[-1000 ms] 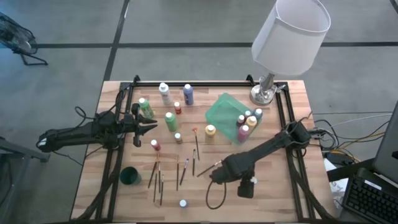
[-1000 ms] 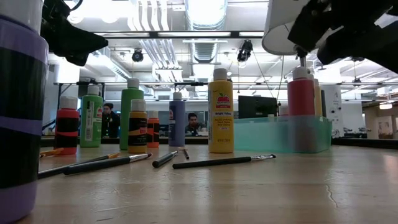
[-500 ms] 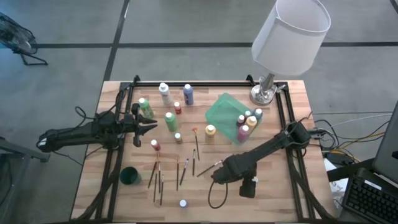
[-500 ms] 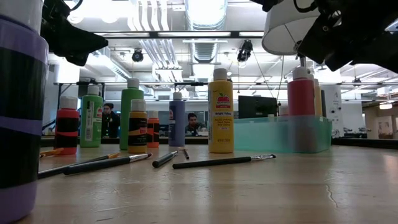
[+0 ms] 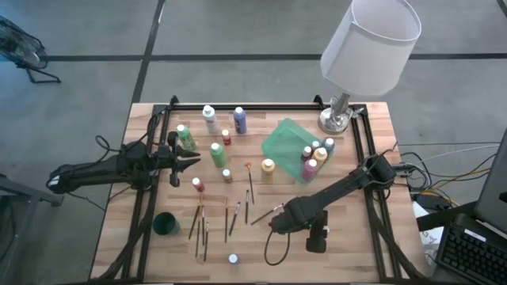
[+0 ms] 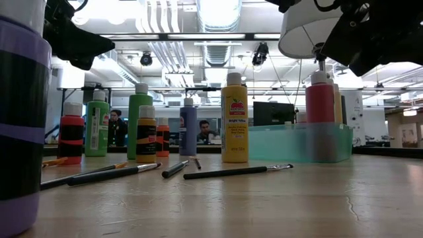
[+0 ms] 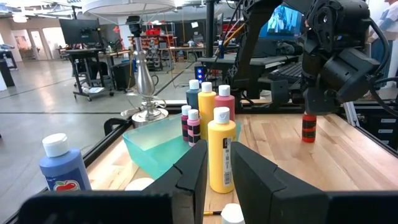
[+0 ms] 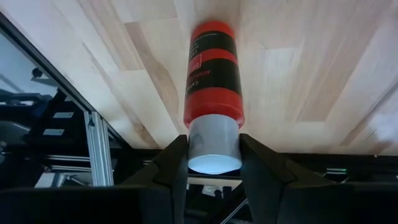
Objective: Pick & Place Paint Supplies
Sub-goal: Put the small red paint bottle into the green bin
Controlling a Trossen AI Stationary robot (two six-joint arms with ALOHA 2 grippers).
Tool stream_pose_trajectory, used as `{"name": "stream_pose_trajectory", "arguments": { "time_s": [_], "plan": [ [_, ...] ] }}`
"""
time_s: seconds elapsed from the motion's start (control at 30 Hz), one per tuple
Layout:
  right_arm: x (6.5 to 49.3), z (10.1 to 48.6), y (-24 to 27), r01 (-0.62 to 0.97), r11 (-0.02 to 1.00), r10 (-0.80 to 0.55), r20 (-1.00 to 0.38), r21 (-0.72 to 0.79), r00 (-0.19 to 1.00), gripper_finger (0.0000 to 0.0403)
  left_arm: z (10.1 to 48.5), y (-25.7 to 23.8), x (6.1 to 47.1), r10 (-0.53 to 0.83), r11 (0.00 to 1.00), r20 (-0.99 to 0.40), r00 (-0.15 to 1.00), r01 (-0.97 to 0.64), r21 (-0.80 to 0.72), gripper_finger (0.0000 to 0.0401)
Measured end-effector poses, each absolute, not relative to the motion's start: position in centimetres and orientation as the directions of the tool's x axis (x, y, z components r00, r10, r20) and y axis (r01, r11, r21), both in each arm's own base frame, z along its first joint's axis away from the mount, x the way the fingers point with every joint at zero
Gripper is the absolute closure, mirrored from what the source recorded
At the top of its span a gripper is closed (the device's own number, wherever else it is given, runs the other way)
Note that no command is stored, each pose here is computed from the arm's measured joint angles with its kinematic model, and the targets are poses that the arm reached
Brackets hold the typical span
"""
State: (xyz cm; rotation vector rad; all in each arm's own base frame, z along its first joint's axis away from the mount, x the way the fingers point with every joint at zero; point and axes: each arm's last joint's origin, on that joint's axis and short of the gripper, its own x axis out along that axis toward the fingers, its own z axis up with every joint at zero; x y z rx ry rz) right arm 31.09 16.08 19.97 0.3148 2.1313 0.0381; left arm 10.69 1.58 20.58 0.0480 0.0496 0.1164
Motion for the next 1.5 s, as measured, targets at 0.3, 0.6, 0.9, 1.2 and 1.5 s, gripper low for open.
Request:
{"name": "stream_pose_trajectory", "arguments": {
  "time_s": [0.3, 0.6, 0.9, 1.2, 1.5],
  "plan": [
    [32.2, 22.6, 16.3, 0.044, 0.977, 0.209, -0.891, 0.21, -0.402, 0.0293, 20.6, 1.6, 10.7, 0.117, 0.992, -0.047, 0.992, -0.115, 0.051, 0.0325],
    [32.3, 34.3, 13.1, -0.008, 1.0, 0.003, -0.99, 0.001, 0.139, 0.0293, 20.6, 1.6, 10.7, 0.117, 0.992, -0.05, 0.992, -0.115, 0.05, 0.0325],
    [33.9, 43.9, 4.0, 0.267, 0.961, -0.239, -0.697, -0.07, 0.676, 0.0293, 20.5, 1.6, 10.7, 0.117, 0.992, -0.054, 0.992, -0.115, 0.051, 0.0325],
    [34.1, 46.0, -8.2, 0.435, 0.9, -0.347, -0.645, -0.025, 0.681, 0.0293, 20.5, 1.6, 10.7, 0.117, 0.992, -0.054, 0.992, -0.115, 0.05, 0.0325],
    [34.3, 38.9, -15.4, 0.593, 0.805, -0.176, -0.942, 0.03, 0.286, 0.0293, 20.5, 1.6, 10.7, 0.117, 0.992, -0.054, 0.992, -0.115, 0.05, 0.0325]
  ]
}}
